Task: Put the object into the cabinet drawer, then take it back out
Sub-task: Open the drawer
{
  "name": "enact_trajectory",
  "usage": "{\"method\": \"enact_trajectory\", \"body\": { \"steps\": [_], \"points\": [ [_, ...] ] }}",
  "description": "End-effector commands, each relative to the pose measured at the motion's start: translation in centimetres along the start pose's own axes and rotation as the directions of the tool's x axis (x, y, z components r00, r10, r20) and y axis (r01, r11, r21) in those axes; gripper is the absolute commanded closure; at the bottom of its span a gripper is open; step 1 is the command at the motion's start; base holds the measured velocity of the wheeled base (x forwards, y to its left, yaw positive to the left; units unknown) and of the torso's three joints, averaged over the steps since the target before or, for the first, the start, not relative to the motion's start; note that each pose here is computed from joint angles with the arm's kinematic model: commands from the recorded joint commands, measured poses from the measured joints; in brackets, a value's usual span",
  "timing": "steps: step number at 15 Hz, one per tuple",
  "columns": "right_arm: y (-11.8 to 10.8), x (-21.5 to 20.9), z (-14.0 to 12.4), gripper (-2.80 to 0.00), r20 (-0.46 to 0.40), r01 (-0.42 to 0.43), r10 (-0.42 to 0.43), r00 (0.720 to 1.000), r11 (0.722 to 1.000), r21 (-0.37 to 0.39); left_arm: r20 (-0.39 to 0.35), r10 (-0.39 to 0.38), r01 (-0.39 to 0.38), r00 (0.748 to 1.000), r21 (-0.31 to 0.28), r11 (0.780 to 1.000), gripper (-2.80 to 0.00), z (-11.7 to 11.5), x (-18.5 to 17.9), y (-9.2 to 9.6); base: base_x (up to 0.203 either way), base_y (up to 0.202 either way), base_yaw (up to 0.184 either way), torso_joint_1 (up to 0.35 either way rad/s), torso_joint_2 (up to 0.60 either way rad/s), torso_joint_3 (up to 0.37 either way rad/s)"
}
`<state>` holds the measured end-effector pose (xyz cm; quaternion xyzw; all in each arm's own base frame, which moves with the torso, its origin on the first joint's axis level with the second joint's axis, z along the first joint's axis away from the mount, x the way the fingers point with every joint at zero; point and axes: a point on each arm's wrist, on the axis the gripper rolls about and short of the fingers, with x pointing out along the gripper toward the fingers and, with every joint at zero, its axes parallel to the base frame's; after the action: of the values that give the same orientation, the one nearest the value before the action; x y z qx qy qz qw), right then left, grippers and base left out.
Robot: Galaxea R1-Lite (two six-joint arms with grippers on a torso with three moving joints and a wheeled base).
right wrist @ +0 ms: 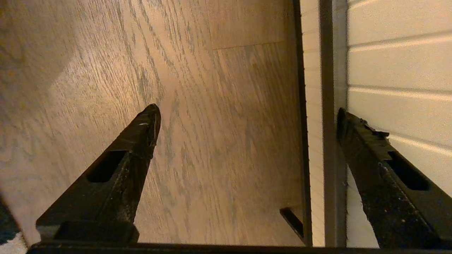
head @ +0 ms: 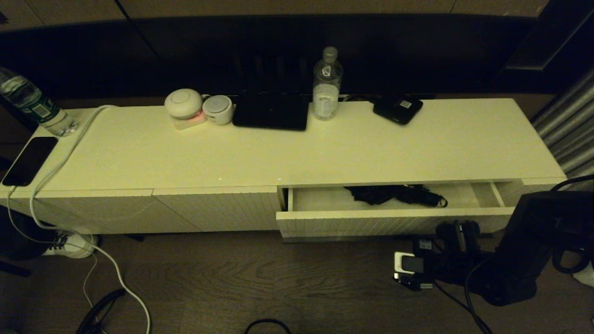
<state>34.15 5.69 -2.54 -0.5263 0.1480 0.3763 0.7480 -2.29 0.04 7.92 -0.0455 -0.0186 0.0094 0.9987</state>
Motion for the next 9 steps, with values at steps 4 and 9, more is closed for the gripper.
{"method": "enact_trajectory", "body": {
  "steps": [4, 9],
  "points": [
    [1.1, -2.1, 0.6, -2.80, 0.011, 0.006, -0.006, 1.000, 1.000, 0.026, 0.002, 0.001, -0.001, 1.000, -0.001, 1.000, 0.00, 0.0, 0.0, 0.0, 0.000, 0.000, 0.000, 0.000, 0.00, 0.000],
    [1.0, -3.4, 1.1, -2.80, 0.014, 0.015, -0.016, 1.000, 1.000, 0.022, 0.002, 0.001, -0.001, 1.000, -0.001, 1.000, 0.00, 0.0, 0.0, 0.0, 0.000, 0.000, 0.000, 0.000, 0.00, 0.000]
  ]
}}
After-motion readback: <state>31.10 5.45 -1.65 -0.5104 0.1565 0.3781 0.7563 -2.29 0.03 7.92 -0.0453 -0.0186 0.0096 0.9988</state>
